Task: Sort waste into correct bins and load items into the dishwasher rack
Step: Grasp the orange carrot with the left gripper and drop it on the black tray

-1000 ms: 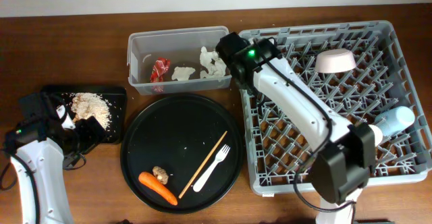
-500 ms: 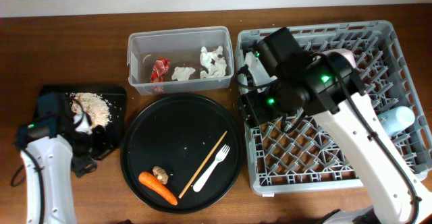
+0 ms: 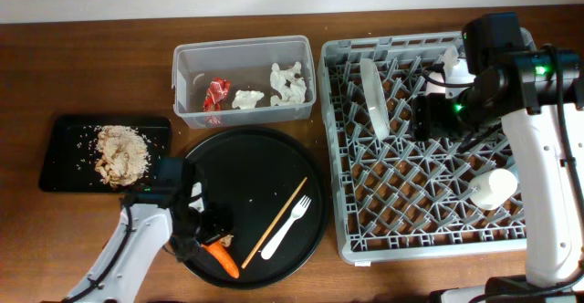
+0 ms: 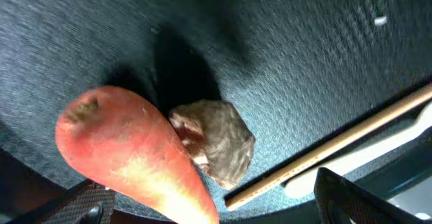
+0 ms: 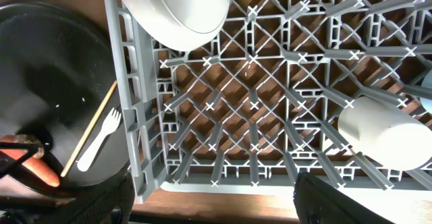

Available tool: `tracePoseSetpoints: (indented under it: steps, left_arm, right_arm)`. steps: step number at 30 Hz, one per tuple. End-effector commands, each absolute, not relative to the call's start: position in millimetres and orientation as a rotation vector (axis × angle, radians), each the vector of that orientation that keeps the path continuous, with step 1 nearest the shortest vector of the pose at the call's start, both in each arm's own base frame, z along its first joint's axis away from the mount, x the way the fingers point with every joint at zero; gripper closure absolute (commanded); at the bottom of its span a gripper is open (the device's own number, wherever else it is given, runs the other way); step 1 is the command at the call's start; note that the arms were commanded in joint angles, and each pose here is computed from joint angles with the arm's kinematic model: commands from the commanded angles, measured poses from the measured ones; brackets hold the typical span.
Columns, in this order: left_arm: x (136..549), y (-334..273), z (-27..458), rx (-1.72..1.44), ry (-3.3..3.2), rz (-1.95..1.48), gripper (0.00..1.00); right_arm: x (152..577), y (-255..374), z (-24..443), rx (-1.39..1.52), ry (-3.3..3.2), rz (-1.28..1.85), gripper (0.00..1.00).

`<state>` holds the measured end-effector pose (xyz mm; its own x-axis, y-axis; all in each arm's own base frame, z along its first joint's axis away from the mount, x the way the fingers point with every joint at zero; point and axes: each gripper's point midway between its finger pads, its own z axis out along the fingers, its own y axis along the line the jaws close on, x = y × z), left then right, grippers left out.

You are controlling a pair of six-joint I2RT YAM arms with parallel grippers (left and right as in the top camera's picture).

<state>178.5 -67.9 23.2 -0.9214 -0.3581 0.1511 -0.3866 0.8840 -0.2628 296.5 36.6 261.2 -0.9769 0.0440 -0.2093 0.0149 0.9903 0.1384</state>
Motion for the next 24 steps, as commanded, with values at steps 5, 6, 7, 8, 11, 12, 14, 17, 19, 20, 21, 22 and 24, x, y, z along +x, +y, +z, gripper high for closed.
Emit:
tracePoseSetpoints:
  steps: [5,6,7,8,11,12,14,17,19,20,21,22,24]
  left_arm:
    - [163,-72,13,0.583,-2.939,0.263,0.18]
    - [160,-70,11,0.58,-2.925,0.234,0.21]
    - [157,-69,8,0.579,-2.908,0.218,0.23]
    - [155,-68,5,0.579,-2.888,0.203,0.25]
    - [144,-64,-3,0.572,-2.829,0.138,0.26]
    - [145,-62,-5,0.571,-2.834,0.121,0.28]
    - [150,-63,-5,0.572,-2.852,0.13,0.46]
    - [164,-65,-8,0.575,-2.908,0.159,0.64]
    - [174,-66,-9,0.576,-2.95,0.176,0.76]
    - [176,-65,-9,0.578,-2.956,0.174,0.79]
    - [178,-64,-9,0.575,-2.97,0.163,0.86]
    - [182,-63,-7,0.574,-2.982,0.155,0.9]
    - [193,-65,0,0.566,-3.01,0.172,0.96]
  right_arm:
    - [295,35,261,0.029,2.927,0.195,0.21]
    - [295,35,261,0.029,2.927,0.195,0.21]
    - [295,35,261,0.029,2.927,0.195,0.21]
    - [295,35,261,0.029,2.927,0.195,0.21]
    - [295,35,261,0.029,2.927,0.195,0.21]
    - [295,35,261,0.029,2.927,0.195,0.21]
    - [295,35,261,0.029,2.927,0.195,0.21]
    - [295,35,261,0.029,2.927,0.195,0.21]
    - [295,35,261,0.029,2.928,0.195,0.21]
    - [295,35,261,0.029,2.928,0.195,0.21]
    - [295,35,261,0.029,2.928,0.195,0.21]
    - [295,35,261,0.029,2.928,0.195,0.21]
    - [295,35,261,0.029,2.928,0.195,0.21]
